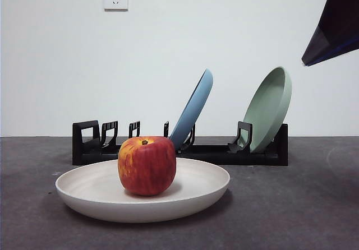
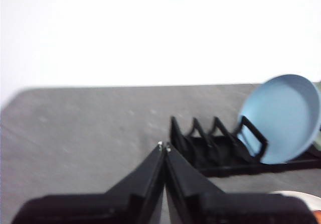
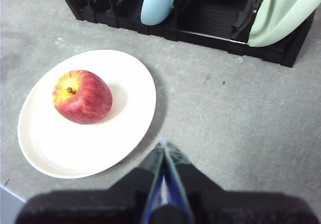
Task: Take the yellow plate from the plate rack,put the plate on the table,take the apple from the table,put the apple in the plate
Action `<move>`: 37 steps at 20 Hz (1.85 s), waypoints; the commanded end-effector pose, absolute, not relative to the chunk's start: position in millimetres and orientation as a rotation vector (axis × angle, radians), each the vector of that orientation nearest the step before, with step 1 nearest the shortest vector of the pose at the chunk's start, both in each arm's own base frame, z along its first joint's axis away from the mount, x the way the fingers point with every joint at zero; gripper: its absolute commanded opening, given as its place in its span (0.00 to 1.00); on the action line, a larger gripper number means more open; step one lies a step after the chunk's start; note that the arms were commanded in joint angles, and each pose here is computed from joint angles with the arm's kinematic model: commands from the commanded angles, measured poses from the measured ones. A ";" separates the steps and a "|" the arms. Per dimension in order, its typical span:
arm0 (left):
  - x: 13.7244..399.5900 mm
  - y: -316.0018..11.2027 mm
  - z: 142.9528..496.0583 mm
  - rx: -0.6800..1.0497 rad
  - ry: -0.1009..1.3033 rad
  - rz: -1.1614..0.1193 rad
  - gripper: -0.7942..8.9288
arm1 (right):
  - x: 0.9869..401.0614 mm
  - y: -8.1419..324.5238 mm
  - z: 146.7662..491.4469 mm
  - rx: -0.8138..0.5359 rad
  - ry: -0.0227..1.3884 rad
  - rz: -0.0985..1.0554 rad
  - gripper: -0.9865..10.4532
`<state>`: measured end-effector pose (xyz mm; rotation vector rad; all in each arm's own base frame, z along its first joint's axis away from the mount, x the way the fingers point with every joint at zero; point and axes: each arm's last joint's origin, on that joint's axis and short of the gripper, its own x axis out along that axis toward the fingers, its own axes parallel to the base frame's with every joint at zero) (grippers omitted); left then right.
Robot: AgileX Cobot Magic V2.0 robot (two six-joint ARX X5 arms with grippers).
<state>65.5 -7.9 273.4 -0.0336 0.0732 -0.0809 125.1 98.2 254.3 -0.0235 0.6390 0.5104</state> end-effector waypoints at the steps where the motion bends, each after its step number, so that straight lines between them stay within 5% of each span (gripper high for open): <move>1: 70.3 -6.0 258.0 0.070 0.109 -0.044 0.08 | 125.0 98.3 250.9 -0.019 0.645 0.505 0.09; 14: 96.3 -2.3 150.5 0.055 0.151 -0.013 0.08 | 125.0 98.3 250.9 -0.019 0.645 0.505 0.09; 34: 95.9 -3.0 146.8 0.045 0.184 -0.037 0.08 | 125.0 98.3 250.9 -0.019 0.645 0.505 0.09; 37: 95.9 -3.0 146.8 0.045 0.184 -0.037 0.08 | 118.3 88.9 257.9 -0.129 0.564 0.508 0.09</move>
